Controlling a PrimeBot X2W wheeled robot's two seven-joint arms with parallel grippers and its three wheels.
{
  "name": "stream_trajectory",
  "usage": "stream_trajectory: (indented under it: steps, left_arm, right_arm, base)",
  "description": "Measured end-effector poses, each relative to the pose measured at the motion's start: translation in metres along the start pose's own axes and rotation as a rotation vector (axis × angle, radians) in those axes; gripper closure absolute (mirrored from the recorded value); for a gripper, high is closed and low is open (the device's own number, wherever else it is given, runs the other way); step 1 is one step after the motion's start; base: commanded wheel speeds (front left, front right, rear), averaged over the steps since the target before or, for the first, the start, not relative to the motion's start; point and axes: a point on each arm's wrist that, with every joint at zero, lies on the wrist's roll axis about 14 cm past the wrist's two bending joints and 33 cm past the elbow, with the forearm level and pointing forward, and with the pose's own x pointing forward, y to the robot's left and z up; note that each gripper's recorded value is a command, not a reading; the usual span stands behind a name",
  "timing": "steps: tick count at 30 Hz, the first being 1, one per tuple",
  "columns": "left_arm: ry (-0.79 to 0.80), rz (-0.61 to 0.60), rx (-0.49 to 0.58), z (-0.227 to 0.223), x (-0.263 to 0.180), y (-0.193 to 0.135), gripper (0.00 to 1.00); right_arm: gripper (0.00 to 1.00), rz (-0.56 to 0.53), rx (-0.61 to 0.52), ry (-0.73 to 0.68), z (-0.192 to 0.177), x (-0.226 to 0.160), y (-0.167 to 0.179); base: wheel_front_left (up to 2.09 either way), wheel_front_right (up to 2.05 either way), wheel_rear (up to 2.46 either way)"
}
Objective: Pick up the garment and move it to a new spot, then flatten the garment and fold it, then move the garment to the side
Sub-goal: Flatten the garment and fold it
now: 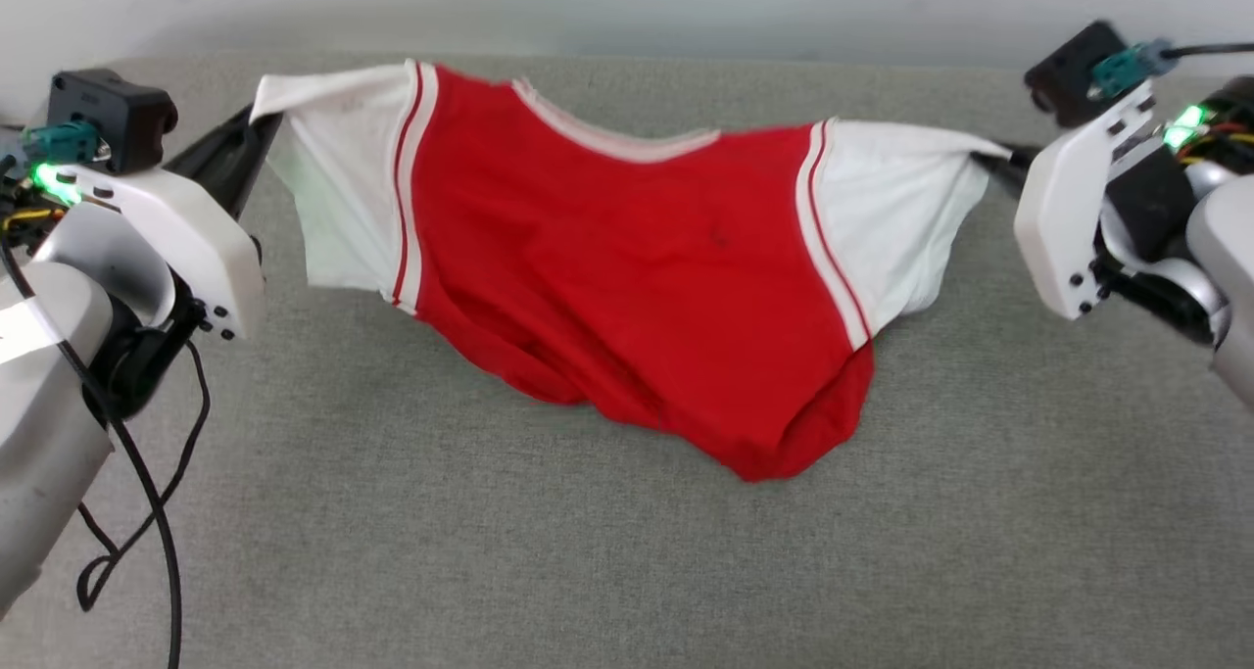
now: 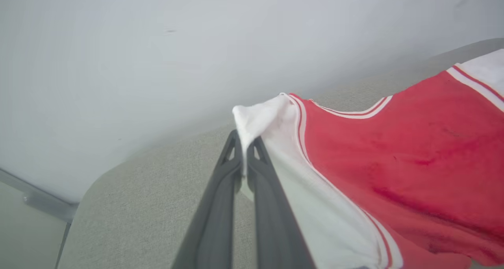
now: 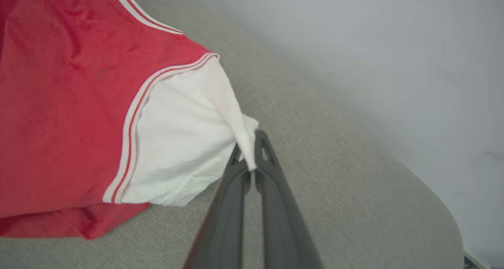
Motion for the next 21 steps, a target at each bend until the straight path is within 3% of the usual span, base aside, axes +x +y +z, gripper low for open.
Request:
stream_trajectory:
  steps: [12, 21]
  left_arm:
    - [-0.441, -0.042, 0.116, 0.161, -0.028, -0.026, 1.0]
    - [-0.613, -0.047, 0.156, 0.236, -0.05, -0.03, 1.0]
  right_arm:
    - [1.0, -0.187, -0.017, -0.4, 0.102, -0.075, -0.056]
    - [1.0, -0.286, -0.05, -0.602, 0.158, -0.121, -0.082]
  base:
    - [0.0, 0.0, 0.0]
    - [0.0, 0.0, 0.0]
